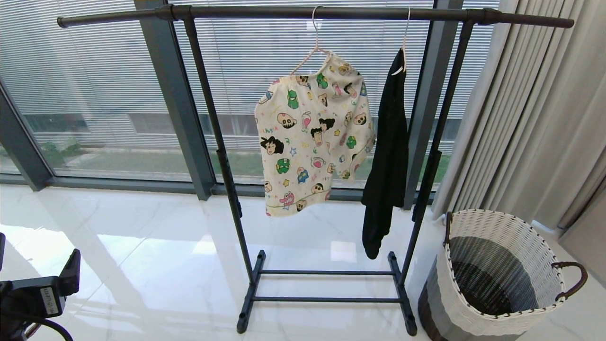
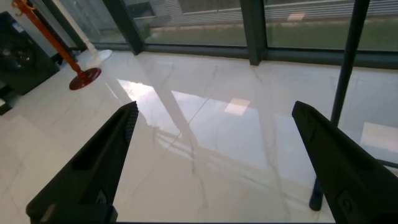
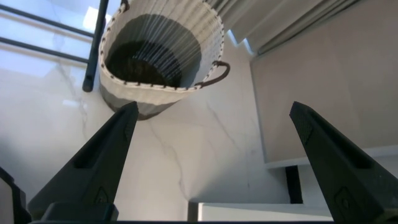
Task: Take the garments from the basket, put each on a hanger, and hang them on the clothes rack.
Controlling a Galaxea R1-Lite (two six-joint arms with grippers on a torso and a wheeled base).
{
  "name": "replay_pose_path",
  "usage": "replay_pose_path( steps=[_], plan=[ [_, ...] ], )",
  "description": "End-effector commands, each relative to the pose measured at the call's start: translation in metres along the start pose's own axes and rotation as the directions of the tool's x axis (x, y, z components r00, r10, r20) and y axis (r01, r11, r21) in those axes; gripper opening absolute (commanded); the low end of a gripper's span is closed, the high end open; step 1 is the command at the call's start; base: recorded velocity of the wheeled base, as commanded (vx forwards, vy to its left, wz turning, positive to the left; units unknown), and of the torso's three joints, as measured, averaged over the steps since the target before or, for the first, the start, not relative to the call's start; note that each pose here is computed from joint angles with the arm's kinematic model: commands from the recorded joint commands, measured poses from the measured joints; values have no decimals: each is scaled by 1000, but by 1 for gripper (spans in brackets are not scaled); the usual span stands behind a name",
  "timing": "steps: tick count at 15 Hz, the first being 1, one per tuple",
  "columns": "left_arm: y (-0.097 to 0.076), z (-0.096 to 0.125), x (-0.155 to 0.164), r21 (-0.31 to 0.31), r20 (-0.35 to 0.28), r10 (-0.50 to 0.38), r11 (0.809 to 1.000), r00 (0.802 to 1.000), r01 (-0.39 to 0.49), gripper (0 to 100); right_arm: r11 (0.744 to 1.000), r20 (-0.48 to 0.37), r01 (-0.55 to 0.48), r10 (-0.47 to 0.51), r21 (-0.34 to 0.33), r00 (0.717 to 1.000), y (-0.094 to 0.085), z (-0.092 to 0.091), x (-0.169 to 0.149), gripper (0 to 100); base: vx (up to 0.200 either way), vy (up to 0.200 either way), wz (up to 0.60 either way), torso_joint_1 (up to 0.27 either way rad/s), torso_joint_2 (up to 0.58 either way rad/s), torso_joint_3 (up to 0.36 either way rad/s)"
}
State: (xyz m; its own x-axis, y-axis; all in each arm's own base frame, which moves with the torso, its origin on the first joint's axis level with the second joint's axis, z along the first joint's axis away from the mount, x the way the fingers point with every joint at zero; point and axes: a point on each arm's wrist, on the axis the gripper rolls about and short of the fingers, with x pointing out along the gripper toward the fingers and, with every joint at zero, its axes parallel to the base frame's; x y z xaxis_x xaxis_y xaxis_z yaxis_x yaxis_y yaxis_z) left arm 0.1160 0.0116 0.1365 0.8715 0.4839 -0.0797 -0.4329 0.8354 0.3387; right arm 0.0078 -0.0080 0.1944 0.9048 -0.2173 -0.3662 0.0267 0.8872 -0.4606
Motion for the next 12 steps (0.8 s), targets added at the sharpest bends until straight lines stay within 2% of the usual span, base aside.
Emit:
replay_pose_path(
  steps=[1,6,10,12],
  plan=[
    [0,0,0,2,-3,0,1000,1000,0,100,1000,-2,-1,1,-2,1000,0,-1,0,100,0,0,0,-163,471,295],
    [0,-1,0,7,-12,-2,1000,1000,3,100,1000,-4,-3,3,-3,1000,1,-3,1,100,0,0,0,-132,446,307],
    [0,-2,-1,6,-13,-3,1000,1000,3,100,1000,-18,-5,5,1,1000,7,-18,2,100,0,0,0,-35,129,93],
    [4,-4,-9,8,-16,-10,1000,1000,10,100,998,-24,-3,5,70,1000,12,-33,2,100,0,0,0,0,0,0]
  ],
)
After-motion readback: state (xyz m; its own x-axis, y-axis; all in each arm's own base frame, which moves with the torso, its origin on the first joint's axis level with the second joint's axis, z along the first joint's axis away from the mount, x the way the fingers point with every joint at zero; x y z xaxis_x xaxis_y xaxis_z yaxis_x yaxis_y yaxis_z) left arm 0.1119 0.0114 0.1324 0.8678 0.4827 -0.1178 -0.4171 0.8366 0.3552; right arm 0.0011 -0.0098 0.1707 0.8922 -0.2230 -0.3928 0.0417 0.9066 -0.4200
